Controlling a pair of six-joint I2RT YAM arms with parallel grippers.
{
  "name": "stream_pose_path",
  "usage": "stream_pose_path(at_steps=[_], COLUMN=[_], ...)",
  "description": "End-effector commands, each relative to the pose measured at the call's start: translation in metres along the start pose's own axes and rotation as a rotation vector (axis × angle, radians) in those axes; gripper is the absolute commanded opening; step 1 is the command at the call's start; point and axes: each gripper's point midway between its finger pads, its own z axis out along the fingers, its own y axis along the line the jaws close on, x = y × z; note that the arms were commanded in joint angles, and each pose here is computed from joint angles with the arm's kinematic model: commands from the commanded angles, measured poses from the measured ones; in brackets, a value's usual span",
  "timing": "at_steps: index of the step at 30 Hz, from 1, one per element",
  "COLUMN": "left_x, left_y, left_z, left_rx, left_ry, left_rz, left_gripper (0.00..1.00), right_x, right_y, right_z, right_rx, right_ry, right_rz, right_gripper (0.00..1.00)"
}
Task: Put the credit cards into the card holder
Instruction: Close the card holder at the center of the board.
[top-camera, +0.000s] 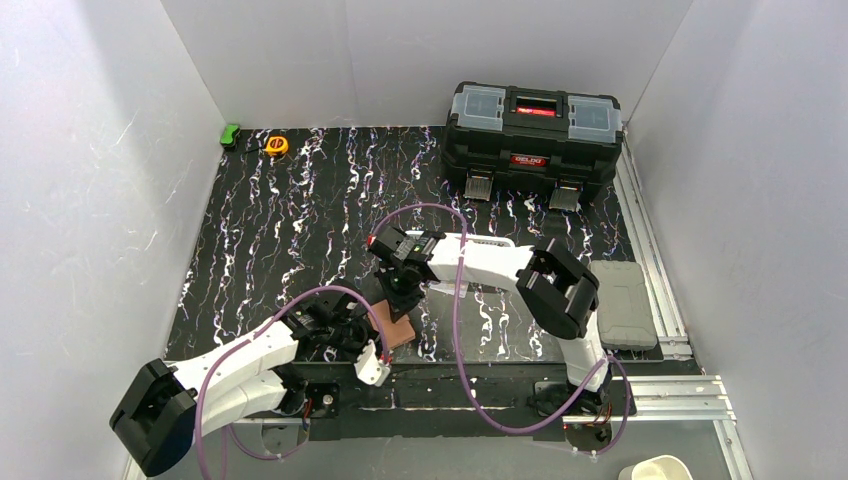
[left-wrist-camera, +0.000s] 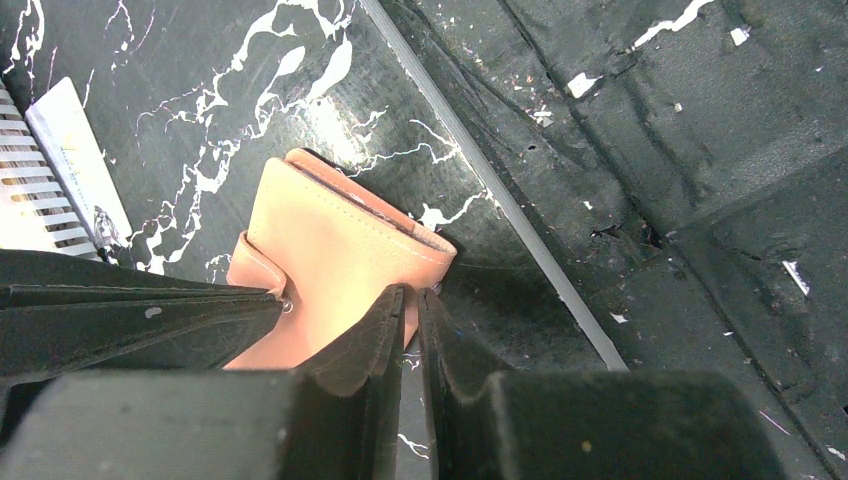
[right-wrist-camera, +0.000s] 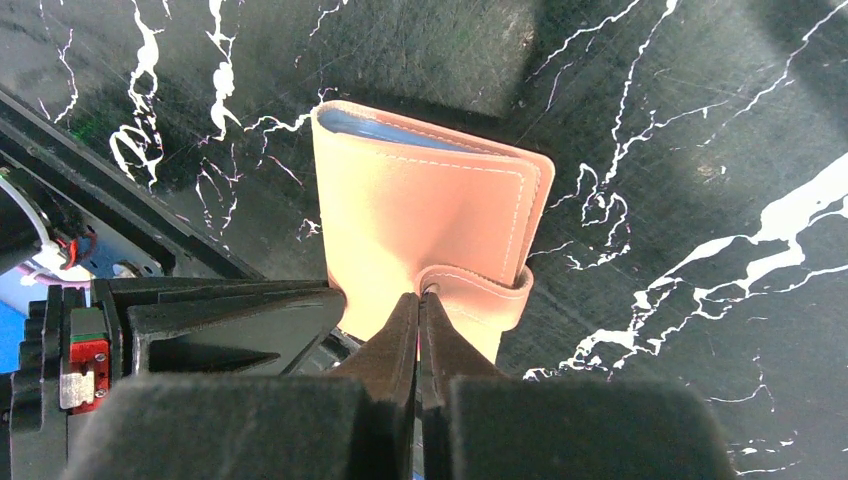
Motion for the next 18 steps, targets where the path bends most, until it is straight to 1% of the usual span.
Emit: stream_pose_path(at_steps=[1,7,18], left_x=[-0.004,-0.004,-0.005], left_y=[-0.011,-0.010,-0.008], left_z=[0.002,0.002,0.001], left_rx=[0.035,0.032,0.030], left_ry=[-0.028,-0.028,-0.028], left_rz=[-0.027,-0.026,-0.025], left_gripper=[0.09,0.09,0.09], right_x=[0.002,0.005,0.021], right_y=[0.008,0.004,-0.012], right_z=[0.009,0.016,0.037], right_rx=[-0.024,0.000,0.054], right_ry=[0.029,0.059,0.153], right_rz=[-0.020,-0.019,-0.013], right_gripper=[0.01,0.01,0.01])
